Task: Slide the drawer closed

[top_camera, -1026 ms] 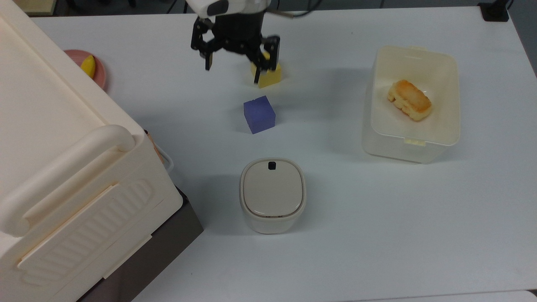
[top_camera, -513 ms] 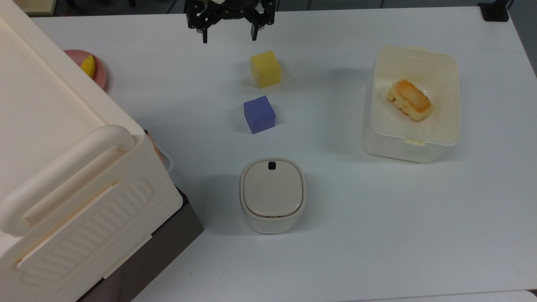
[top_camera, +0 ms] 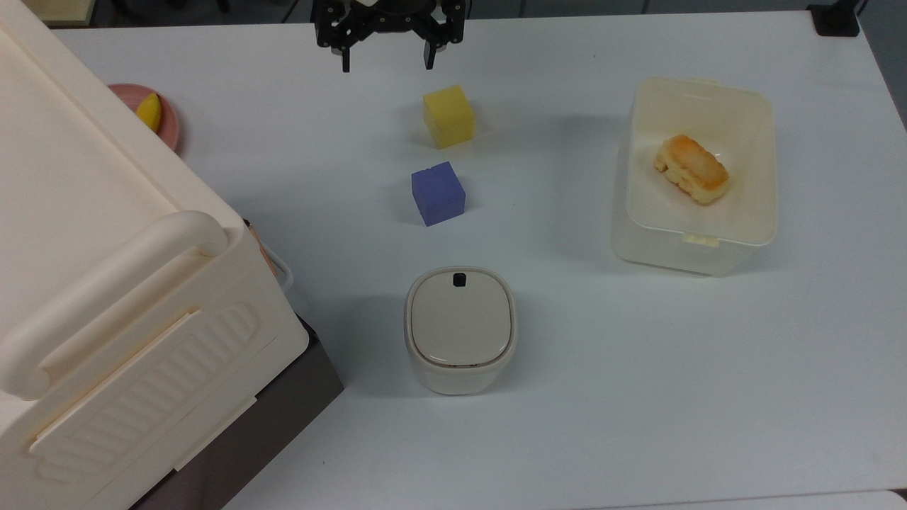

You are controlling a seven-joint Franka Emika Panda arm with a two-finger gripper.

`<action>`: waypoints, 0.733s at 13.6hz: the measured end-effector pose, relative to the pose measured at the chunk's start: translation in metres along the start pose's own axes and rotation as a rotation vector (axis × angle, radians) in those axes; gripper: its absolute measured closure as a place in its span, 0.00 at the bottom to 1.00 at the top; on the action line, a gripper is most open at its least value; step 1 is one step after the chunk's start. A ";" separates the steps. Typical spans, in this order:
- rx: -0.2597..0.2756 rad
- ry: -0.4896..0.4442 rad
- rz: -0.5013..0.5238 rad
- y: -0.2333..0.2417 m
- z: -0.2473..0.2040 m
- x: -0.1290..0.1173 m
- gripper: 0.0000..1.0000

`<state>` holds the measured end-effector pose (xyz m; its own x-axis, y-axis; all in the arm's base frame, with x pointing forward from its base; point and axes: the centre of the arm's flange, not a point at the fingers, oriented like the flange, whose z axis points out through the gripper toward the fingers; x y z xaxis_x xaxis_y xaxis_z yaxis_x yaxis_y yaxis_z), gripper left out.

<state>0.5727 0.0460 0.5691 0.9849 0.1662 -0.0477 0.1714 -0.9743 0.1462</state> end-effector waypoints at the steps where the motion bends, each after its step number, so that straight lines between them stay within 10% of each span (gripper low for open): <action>1: 0.000 0.000 0.013 0.000 0.000 0.000 0.00; 10: -0.008 0.027 0.115 -0.008 -0.042 -0.011 0.00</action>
<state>0.5616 0.0582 0.6100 0.9984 0.0572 -0.0035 0.0570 -0.9859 0.1571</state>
